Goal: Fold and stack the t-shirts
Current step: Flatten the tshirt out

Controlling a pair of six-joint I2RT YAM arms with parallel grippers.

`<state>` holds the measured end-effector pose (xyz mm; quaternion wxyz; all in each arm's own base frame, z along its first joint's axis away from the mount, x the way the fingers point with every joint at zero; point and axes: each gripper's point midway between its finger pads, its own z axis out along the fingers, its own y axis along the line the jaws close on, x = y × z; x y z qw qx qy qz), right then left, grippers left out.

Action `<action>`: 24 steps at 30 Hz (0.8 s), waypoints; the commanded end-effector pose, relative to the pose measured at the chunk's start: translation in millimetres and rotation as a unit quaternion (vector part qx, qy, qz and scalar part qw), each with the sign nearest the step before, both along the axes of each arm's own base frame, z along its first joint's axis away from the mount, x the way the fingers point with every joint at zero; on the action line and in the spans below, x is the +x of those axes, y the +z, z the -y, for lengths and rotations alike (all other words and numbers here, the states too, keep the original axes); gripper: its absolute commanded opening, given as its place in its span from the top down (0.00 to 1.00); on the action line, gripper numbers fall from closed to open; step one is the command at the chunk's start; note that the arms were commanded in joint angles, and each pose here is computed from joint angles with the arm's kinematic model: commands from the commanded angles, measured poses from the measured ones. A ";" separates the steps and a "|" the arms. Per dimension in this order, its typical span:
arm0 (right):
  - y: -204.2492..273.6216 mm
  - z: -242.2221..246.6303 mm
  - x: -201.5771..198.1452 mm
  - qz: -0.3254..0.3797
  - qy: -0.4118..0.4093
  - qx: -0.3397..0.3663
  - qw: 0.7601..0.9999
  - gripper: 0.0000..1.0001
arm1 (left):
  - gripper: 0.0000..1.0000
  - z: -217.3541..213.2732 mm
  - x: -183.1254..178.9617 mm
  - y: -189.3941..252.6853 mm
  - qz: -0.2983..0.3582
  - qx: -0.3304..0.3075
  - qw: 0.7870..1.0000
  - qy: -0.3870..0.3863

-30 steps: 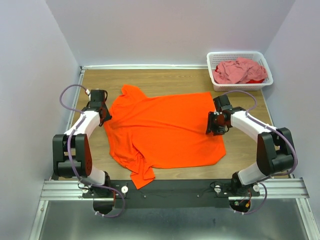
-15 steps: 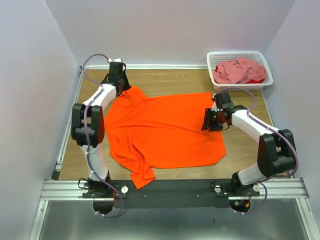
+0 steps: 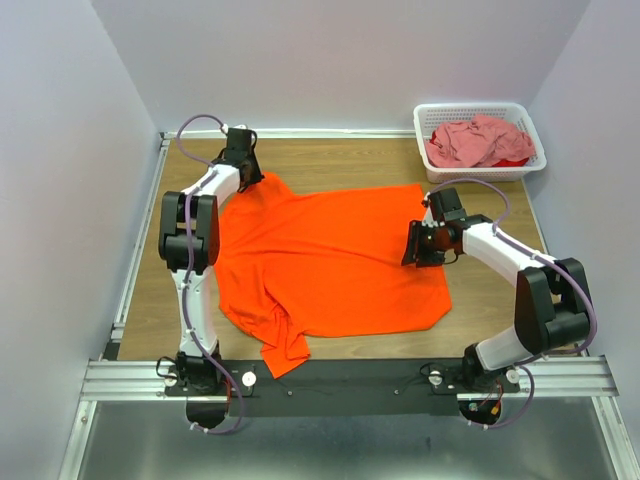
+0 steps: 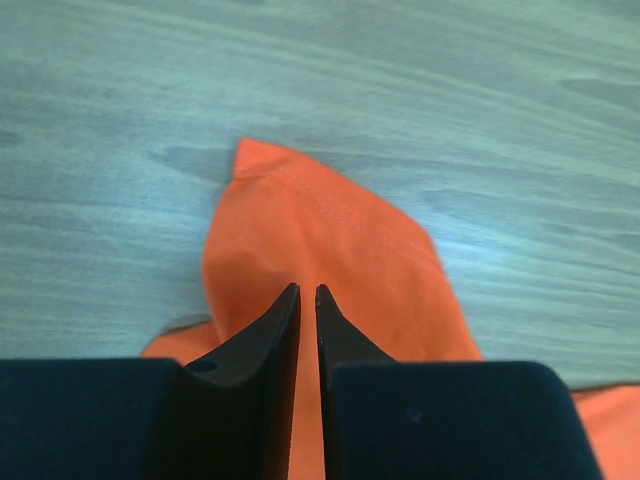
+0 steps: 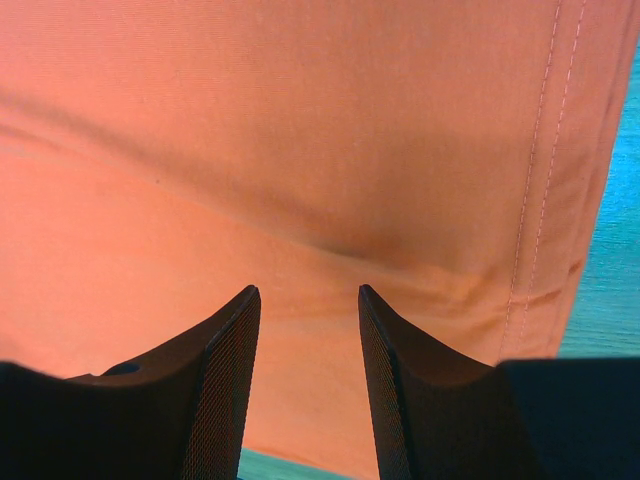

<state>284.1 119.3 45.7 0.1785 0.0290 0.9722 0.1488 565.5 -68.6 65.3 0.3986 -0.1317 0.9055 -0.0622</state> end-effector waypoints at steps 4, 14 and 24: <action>-7.2 1.4 -1.3 -0.007 -0.010 0.000 1.000 0.48 | 0.82 -34.6 -6.4 -39.8 -0.048 0.024 0.998 0.043; -6.7 0.6 4.3 -0.008 -0.016 -0.001 1.000 0.48 | 0.82 -60.9 2.6 -52.5 -0.097 0.041 0.993 0.054; -12.3 -1.7 4.6 -0.018 -0.011 0.002 1.000 0.48 | 0.81 -69.5 26.2 -44.9 -0.060 0.052 0.997 0.023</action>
